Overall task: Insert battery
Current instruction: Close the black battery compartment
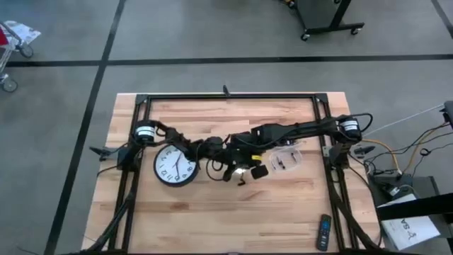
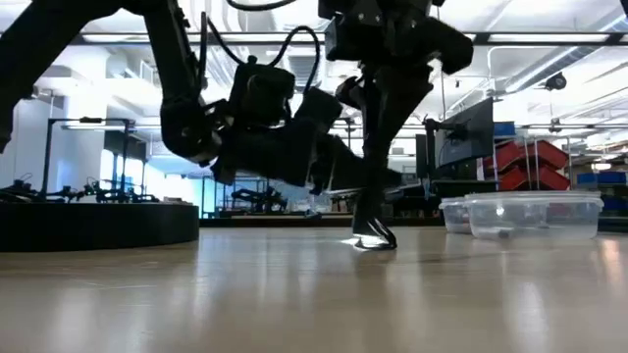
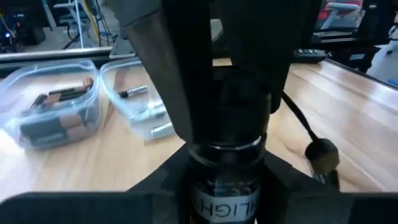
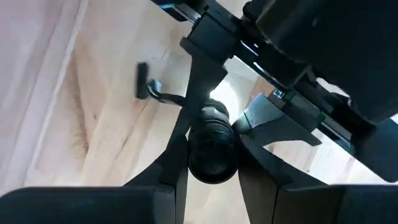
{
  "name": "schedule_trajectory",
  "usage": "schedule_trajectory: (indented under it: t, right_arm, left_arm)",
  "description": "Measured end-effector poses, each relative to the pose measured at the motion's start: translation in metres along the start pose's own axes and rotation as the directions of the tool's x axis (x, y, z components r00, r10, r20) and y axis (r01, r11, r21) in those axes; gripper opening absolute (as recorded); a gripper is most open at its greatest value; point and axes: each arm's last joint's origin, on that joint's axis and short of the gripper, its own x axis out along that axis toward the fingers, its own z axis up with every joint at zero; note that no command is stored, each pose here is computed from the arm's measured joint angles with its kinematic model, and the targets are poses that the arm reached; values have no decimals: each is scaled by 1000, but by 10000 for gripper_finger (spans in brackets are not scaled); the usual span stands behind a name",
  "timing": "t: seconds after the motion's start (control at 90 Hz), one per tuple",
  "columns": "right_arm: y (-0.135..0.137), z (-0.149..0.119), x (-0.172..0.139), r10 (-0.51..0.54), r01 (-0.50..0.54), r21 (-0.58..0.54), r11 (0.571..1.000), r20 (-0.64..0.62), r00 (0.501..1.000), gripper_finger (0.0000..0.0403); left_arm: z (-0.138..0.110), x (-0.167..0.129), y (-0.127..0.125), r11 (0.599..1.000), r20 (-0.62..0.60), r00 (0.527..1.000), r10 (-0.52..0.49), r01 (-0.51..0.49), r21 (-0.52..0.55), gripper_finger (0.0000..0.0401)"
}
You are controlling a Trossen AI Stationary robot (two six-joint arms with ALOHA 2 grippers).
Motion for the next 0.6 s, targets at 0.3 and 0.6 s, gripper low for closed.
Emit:
schedule_trajectory:
  t: [0.3, 0.6]
  right_arm:
    - [1, 1, 0, 18, -18, -4, 1000, 9, 1000, 87]
    - [1, 1, 7, 66, -66, -20, 998, -6, 998, 87]
  left_arm:
    - [9, 3, -1, 1000, 59, 998, 5, -6, 23, 137]
    - [7, 2, -2, 1000, 43, 999, -2, 2, 11, 194]
